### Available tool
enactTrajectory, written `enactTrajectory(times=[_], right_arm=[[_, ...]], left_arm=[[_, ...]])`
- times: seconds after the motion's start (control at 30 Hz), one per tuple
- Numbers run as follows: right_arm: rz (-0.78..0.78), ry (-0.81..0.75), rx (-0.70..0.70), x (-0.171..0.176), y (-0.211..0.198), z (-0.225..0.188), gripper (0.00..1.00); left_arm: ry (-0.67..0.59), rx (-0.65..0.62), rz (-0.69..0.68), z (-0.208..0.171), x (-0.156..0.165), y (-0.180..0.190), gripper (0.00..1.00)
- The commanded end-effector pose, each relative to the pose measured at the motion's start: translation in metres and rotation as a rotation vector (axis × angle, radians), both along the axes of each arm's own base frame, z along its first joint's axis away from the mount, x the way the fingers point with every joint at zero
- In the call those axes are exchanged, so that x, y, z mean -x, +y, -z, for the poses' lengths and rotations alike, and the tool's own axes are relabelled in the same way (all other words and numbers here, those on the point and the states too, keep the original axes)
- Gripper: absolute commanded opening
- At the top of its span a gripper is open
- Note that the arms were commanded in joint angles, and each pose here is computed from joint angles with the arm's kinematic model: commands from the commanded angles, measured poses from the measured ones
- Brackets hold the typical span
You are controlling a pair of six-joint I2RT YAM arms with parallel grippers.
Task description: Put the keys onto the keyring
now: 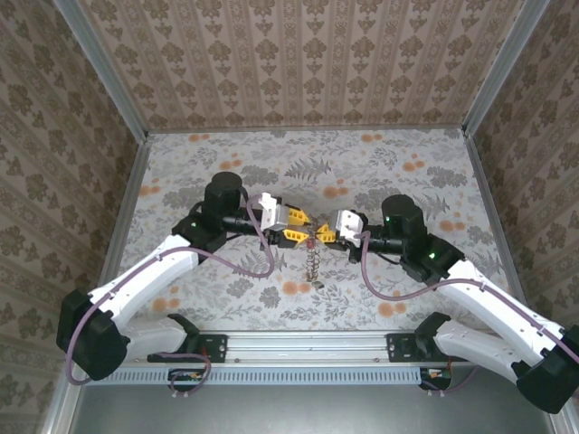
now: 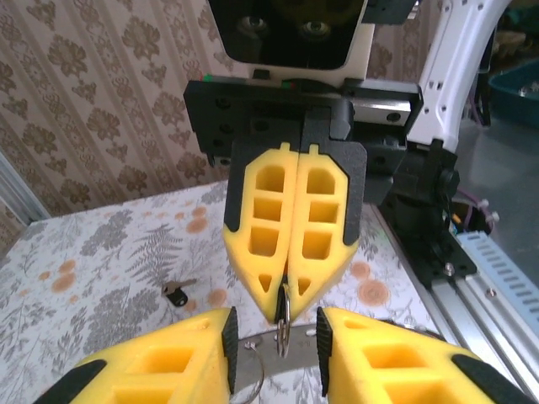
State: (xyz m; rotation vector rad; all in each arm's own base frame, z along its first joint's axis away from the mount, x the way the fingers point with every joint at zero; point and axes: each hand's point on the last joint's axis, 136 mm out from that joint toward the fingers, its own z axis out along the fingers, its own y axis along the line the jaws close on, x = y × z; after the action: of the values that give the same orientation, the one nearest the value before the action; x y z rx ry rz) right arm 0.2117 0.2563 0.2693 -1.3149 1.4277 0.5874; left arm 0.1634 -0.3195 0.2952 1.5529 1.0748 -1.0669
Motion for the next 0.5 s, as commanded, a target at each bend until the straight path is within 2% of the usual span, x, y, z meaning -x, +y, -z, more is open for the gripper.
enactTrajectory(times=[0.0, 0.1, 0.2, 0.47], right_arm=[[-0.004, 0.004, 0.106, 0.001, -0.007, 0.002, 0.00], [0.003, 0.035, 0.161, -0.001, -0.009, 0.008, 0.00], [0.012, 0.045, 0.155, -0.003, -0.007, 0.007, 0.00], [0.019, 0.082, 0.180, -0.007, -0.001, 0.016, 0.00]], left_arm=[[0.003, -0.094, -0.003, 0.020, 0.003, 0.008, 0.32], [0.000, -0.096, -0.045, 0.023, -0.006, 0.005, 0.32], [-0.004, -0.104, -0.072, 0.028, -0.011, 0.003, 0.34], [0.062, -0.105, -0.033, 0.034, -0.005, -0.008, 0.35]])
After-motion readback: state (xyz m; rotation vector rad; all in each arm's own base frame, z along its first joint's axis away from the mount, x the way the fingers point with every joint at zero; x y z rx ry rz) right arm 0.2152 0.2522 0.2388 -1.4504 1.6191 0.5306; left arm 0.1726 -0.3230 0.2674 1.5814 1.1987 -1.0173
